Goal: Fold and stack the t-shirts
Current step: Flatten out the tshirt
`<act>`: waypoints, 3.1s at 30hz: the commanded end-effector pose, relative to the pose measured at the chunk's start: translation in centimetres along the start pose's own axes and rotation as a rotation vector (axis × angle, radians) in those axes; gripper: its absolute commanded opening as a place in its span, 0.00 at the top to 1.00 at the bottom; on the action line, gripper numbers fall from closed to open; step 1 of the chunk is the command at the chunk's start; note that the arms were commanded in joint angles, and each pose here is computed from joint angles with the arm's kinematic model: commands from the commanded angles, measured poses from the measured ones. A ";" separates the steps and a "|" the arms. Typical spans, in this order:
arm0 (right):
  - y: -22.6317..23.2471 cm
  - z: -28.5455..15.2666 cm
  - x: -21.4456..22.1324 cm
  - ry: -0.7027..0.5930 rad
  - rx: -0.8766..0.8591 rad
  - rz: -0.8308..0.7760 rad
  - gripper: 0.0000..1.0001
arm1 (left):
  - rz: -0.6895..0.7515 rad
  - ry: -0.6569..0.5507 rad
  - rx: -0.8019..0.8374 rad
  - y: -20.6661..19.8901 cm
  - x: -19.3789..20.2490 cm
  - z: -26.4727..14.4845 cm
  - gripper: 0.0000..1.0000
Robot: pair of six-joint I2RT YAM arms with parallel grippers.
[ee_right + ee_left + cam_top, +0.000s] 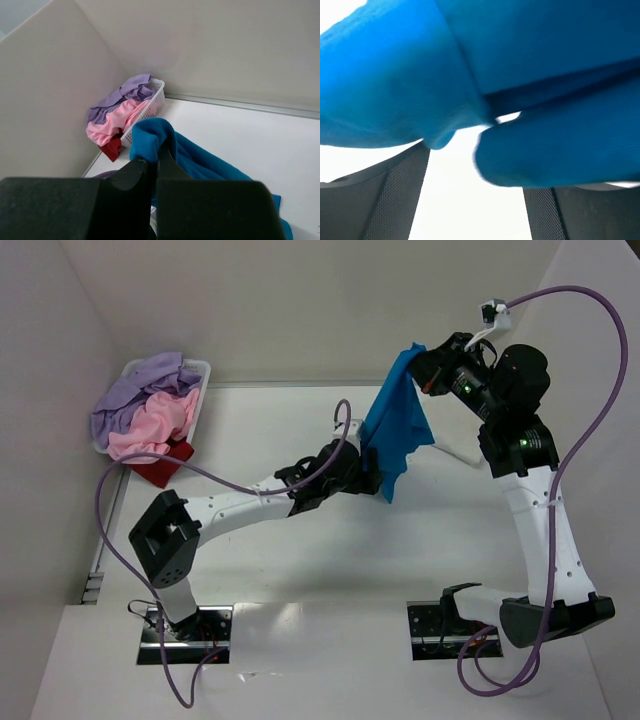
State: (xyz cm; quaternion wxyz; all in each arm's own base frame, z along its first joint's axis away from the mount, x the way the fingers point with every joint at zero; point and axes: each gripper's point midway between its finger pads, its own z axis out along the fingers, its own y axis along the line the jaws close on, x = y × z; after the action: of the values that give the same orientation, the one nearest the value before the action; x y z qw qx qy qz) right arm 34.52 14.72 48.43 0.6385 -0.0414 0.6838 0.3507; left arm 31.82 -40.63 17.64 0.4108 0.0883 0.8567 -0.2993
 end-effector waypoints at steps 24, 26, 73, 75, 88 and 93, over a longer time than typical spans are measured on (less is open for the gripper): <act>-1.4 -2.8 -6.4 -0.226 0.189 -0.070 1.00 | 0.010 -0.541 -0.326 11.6 -21.0 -19.1 1.00; -2.8 -2.8 -6.1 -0.232 0.250 -0.077 1.00 | 0.038 -0.598 -0.358 12.9 -23.4 -22.4 1.00; -5.4 -3.6 4.0 -0.005 0.245 0.000 1.00 | 0.209 -0.460 -0.202 13.5 -30.8 -19.2 1.00; -3.9 -4.9 5.3 0.026 0.179 0.015 1.00 | 0.209 -0.361 -0.064 12.7 -30.4 -14.9 1.00; -0.3 -10.4 1.1 -0.153 0.192 0.135 1.00 | 0.343 -0.151 0.332 5.4 -28.1 -9.8 1.00; -1.7 -7.3 14.0 0.187 0.035 0.336 1.00 | 0.238 0.014 0.114 14.0 -23.5 -8.6 1.00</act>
State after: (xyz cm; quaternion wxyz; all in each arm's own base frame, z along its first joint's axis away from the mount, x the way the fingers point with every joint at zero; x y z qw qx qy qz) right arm 26.01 11.04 41.90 0.6292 0.0702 0.6897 0.3514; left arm 47.09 -27.18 36.01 0.4545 0.2437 0.7854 -0.3423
